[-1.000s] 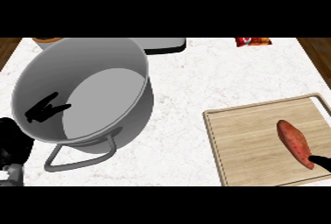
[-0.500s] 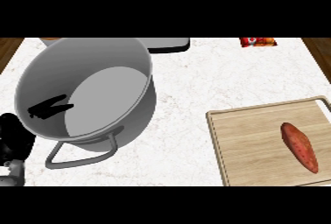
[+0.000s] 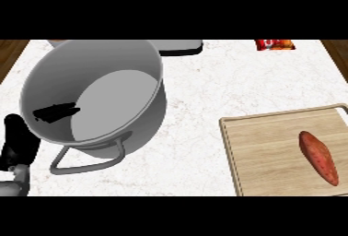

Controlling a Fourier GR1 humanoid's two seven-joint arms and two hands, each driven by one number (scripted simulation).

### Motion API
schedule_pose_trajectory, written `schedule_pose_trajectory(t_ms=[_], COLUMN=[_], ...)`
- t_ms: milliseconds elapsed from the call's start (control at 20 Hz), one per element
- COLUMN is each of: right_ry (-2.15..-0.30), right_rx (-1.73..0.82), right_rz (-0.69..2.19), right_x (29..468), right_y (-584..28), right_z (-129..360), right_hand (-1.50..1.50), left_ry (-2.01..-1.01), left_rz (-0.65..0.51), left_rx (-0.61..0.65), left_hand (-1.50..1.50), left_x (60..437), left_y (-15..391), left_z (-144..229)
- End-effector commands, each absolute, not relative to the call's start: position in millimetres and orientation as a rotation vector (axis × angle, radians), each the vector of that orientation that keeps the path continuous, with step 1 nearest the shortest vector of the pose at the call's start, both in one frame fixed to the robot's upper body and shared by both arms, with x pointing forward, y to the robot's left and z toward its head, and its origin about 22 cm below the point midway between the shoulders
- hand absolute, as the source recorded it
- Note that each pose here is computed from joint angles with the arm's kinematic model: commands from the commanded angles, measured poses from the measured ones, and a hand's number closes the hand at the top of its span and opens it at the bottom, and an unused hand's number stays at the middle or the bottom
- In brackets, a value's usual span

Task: Pick the sweet potato from the tray and place it in the pot

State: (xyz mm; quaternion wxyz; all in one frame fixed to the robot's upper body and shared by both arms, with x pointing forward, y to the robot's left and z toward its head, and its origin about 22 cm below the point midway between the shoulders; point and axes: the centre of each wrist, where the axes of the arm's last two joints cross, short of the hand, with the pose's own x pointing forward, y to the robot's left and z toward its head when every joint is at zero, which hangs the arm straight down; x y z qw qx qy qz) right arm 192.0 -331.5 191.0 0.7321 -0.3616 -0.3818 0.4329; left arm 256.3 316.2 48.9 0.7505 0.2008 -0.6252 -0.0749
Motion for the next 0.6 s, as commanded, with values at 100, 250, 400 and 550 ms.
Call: schedule_pose_trajectory(t_ms=[100, 250, 400, 550], right_ry=[-0.771, -0.753, -0.760, -0.760], right_rx=[-0.795, -0.796, -0.786, -0.778], right_rz=[0.937, 0.937, 0.933, 0.943], right_x=[191.1, 195.8, 200.2, 205.8], right_y=[-327.9, -334.5, -335.9, -341.0], right_z=[179.1, 155.7, 150.8, 139.3], right_hand=[-1.50, -1.50, -1.50, -1.50], left_ry=[-1.181, -1.167, -1.166, -1.171], left_rz=[-0.095, -0.119, -0.093, -0.111], left_rx=[0.515, 0.514, 0.536, 0.519], left_hand=[0.00, 0.00, 0.00, 0.00], left_x=[260.6, 250.5, 263.1, 255.7], left_y=[330.1, 342.7, 334.2, 329.8], left_z=[37.4, 24.8, 40.2, 29.7])
